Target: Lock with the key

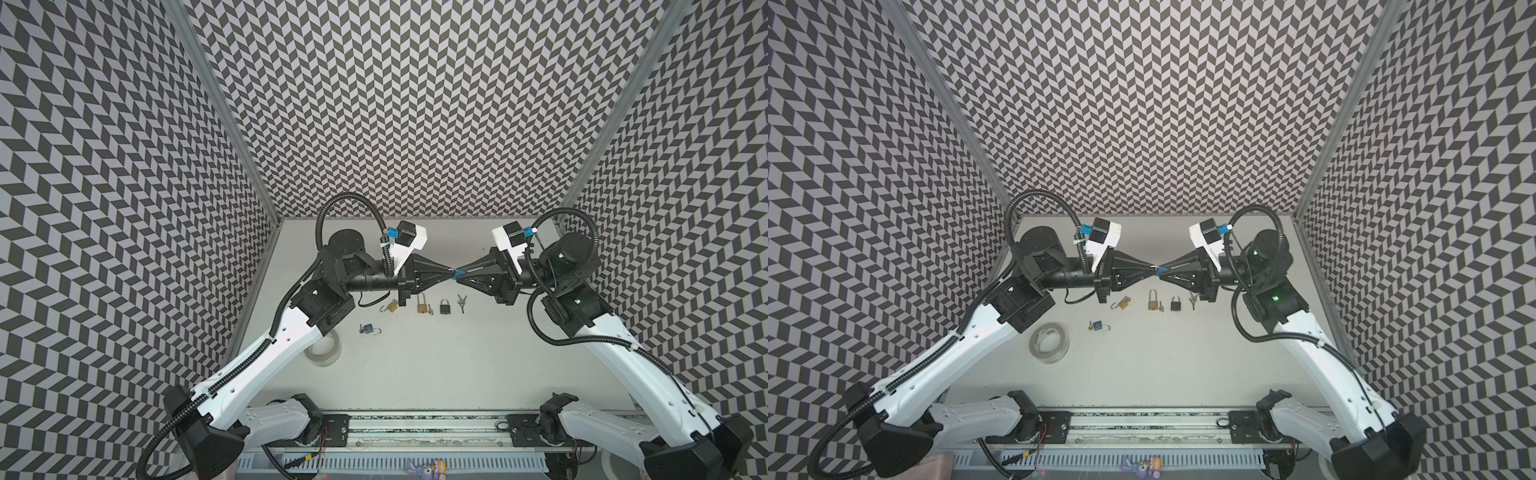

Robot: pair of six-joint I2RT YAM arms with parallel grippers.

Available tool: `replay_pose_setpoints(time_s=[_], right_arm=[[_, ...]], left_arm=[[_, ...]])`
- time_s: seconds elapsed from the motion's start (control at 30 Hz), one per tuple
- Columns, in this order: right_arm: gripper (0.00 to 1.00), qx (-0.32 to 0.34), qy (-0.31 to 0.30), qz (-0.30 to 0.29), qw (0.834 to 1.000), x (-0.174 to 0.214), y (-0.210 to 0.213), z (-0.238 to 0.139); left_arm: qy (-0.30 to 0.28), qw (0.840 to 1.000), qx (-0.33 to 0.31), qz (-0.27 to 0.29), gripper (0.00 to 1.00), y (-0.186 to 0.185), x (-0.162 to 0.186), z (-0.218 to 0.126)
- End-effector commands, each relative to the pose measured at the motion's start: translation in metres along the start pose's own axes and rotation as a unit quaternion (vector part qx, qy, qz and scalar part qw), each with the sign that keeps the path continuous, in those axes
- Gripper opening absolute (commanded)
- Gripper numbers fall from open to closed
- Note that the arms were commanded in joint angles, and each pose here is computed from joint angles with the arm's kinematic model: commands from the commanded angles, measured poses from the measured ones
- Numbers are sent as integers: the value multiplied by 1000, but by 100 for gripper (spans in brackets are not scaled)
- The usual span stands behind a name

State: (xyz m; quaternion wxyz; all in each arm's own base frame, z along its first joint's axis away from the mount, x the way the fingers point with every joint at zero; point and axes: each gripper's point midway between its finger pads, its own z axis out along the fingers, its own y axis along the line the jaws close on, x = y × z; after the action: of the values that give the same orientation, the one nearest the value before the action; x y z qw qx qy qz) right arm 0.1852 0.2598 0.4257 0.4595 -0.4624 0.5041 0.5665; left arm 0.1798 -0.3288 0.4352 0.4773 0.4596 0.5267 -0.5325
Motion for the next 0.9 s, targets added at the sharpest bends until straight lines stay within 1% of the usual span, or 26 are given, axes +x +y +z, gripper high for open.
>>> replay_pose_setpoints(time_s=[0.0,0.03,0.13,0.17,0.2,0.27,0.33,0.37,0.43,0.57,0.63,0.7,0.73,0.77,0.87], right_arm=[[0,14,-22,-37,999,-11,5,6],[0,19,-27,-43,999,-13,6,4],[37,50,-46,-58,996,-18,5,-3],[44,65,-54,-63,994,-20,4,-5],[47,79,-61,-65,993,-21,1,-9],[48,122,-85,-61,987,-26,-8,-18],[48,162,-117,-40,979,-29,-19,-31],[48,165,-132,-28,977,-29,-21,-36],[48,139,-139,-10,980,-27,-18,-36],[48,38,-106,12,994,-16,0,-22],[47,11,-88,21,996,-13,4,-17],[48,-1,-72,25,997,-10,5,-12],[52,-3,-66,24,998,-8,5,-9],[53,-3,-63,20,998,-9,6,-7],[49,2,-66,19,998,-9,4,-5]], left_arm=[[20,999,21,-15,0,-6,18,9],[11,1000,14,-16,0,-3,13,3],[-19,1000,-3,-22,0,8,1,-17],[-31,999,-8,-24,0,10,-3,-24],[-40,999,-14,-24,0,12,-6,-30],[-58,998,-22,-25,0,15,-12,-42],[-66,997,-17,-27,0,15,-12,-48],[-68,997,-14,-35,0,15,-12,-50],[-65,997,-14,-38,0,15,-10,-50],[-62,997,-10,-39,0,15,-7,-50],[-62,997,-6,-38,0,14,-7,-50],[-61,997,-2,-39,0,15,-7,-49],[-60,997,0,-40,0,15,-7,-48],[-60,997,2,-41,0,14,-7,-47],[-59,997,3,-41,0,15,-6,-47]])
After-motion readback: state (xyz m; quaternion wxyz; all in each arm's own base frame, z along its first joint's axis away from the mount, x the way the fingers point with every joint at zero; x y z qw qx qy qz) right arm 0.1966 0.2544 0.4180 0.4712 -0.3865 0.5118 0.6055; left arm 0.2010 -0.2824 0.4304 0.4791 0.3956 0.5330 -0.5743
